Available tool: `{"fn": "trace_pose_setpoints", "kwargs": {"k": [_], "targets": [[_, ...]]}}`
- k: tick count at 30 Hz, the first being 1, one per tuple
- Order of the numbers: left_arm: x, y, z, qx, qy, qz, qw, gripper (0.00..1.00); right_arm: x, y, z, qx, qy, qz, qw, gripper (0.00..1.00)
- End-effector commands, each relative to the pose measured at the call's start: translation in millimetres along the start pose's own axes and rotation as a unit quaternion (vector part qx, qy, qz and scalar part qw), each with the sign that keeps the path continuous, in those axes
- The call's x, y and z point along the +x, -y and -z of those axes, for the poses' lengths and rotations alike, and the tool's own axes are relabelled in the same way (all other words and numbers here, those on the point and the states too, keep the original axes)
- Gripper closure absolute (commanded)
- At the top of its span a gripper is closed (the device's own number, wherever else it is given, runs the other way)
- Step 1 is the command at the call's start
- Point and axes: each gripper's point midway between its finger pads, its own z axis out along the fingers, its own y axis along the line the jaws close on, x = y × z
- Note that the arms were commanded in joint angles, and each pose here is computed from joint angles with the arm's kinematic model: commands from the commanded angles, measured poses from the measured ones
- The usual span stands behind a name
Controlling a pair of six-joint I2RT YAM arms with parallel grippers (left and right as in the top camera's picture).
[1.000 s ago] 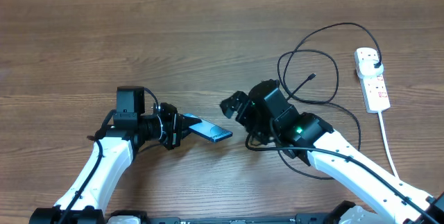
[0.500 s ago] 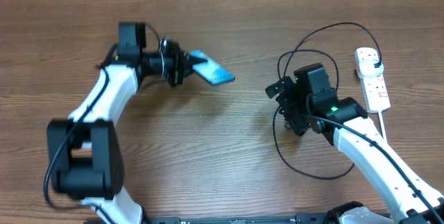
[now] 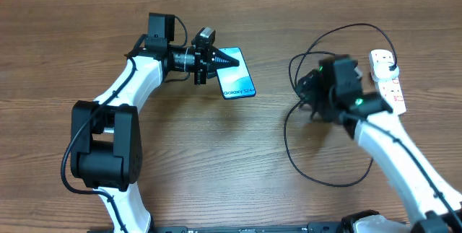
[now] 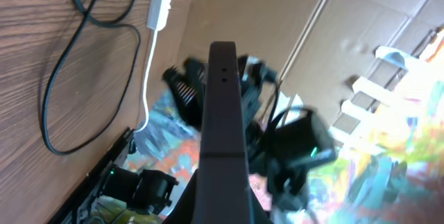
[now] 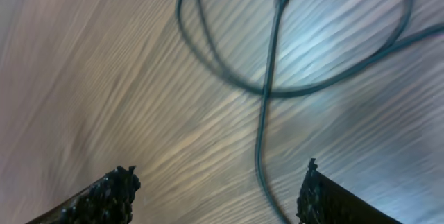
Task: Plug charger to phone and switch on socket
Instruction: 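Move the right gripper to the black cable and grasp the USB-C plug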
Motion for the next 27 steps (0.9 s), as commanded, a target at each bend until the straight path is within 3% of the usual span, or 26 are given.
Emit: {"fn": "trace_pose_setpoints", "kwargs": {"k": [1,6,11,18,27], "targets": [[8.1,16.2,2.4,0.023,-0.028,-0.039,0.999,0.96,-34.8,-10.1,-3.4,0.035,0.024,0.012,0.999,0.23],[8.8,16.7,2.4,0.024,-0.030,-0.039,0.999,0.96,-53.0,-8.7,-36.0,0.130,-0.001,0.016,0.991,0.26],[9.0,16.9,2.8,0.025,-0.031,-0.038,0.998,0.96,-46.9,2.2,-81.1,0.175,-0.038,0.015,0.984,0.29],[9.0,16.9,2.8,0.025,-0.031,-0.038,0.998,0.96,-26.5,23.6,-119.4,0.214,-0.076,0.007,0.974,0.30],[9.3,17.1,2.8,0.025,-0.032,-0.038,0.998,0.96,-24.0,23.0,-129.8,0.208,-0.080,-0.002,0.975,0.32]]}}
